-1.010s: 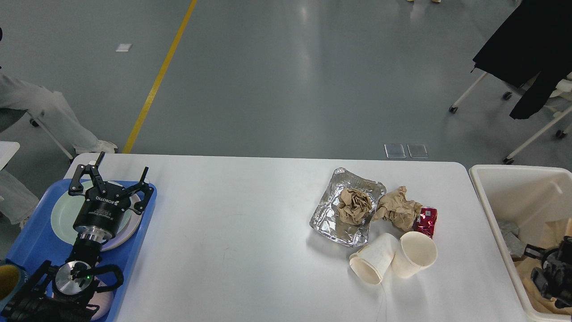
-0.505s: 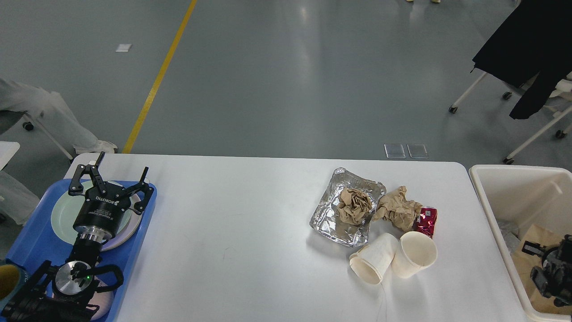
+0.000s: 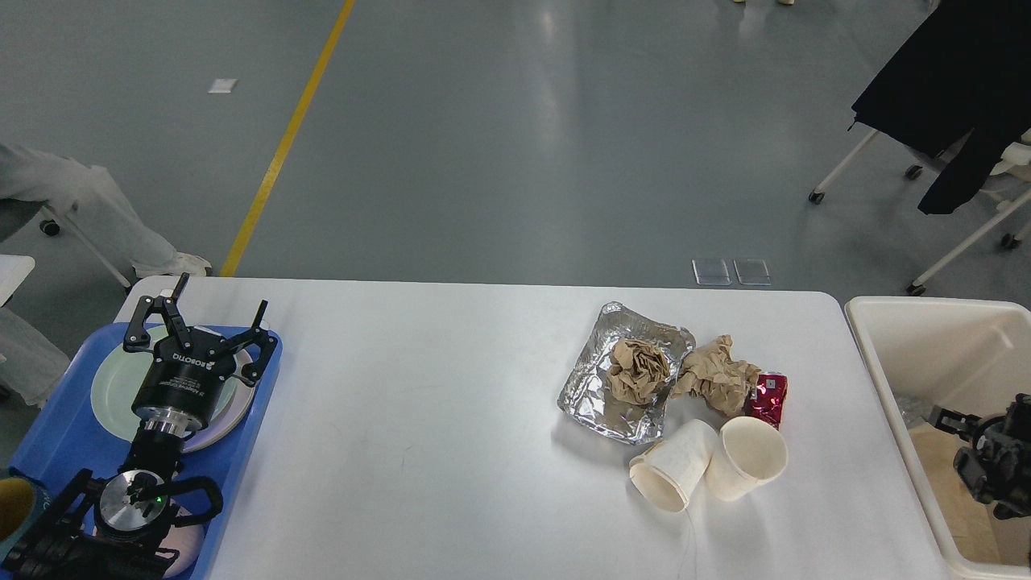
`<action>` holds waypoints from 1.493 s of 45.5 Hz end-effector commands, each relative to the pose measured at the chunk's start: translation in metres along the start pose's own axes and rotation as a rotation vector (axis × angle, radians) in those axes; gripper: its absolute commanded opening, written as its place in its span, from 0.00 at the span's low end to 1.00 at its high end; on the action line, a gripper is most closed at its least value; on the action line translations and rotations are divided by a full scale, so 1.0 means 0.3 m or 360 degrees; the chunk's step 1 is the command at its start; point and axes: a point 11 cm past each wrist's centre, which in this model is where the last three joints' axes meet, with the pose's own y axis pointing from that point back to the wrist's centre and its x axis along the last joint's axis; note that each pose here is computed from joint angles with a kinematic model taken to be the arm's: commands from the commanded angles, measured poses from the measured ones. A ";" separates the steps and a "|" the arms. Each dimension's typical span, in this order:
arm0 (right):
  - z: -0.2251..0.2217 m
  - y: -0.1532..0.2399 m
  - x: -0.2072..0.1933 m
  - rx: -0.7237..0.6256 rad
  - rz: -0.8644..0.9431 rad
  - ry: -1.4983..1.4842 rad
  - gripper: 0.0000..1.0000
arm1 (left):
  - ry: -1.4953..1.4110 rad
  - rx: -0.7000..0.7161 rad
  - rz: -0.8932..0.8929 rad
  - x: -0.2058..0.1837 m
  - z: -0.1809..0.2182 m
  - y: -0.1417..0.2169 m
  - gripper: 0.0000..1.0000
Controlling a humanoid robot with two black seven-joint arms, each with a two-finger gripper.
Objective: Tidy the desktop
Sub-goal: 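Drop the second paper bag into the white bin, then move the right gripper over the white paper cups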
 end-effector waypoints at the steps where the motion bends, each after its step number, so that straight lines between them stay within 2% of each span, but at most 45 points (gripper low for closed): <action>1: -0.009 0.029 0.094 0.0023 -0.0124 -0.0033 1.00 | 0.0000 0.0000 0.0002 0.000 0.000 0.000 0.96; 11: -0.063 0.175 0.267 0.0072 -0.0296 0.0167 1.00 | 0.0000 0.0000 0.0002 0.000 0.000 0.000 0.96; 20: -0.189 0.470 0.406 0.0220 -0.0415 0.0409 1.00 | 0.0000 0.0000 0.0002 0.000 0.000 0.000 0.96; 31: -0.384 0.900 0.546 0.0337 -0.0596 0.0808 1.00 | 0.0000 0.0000 -0.0001 -0.001 0.000 -0.002 0.96; 42: -0.445 1.203 0.513 0.0558 -0.0565 0.0875 1.00 | 0.0000 0.0000 0.0002 0.000 0.000 0.000 0.96; 47: -0.468 1.258 0.499 0.0601 -0.0519 0.0856 1.00 | 0.0000 0.0000 0.0002 0.000 0.000 0.000 0.96; 56: -0.504 1.281 0.504 0.0663 -0.0457 0.0847 1.00 | 0.0000 0.0000 -0.0001 0.000 0.000 0.000 0.96; 62: -0.518 1.261 0.496 0.0677 -0.0428 0.0828 1.00 | 0.0000 0.0000 -0.0001 0.000 0.000 0.000 0.96; 68: -0.543 1.198 0.419 0.0673 -0.0522 0.0860 1.00 | 0.0000 0.0000 -0.0003 -0.002 0.000 -0.001 0.96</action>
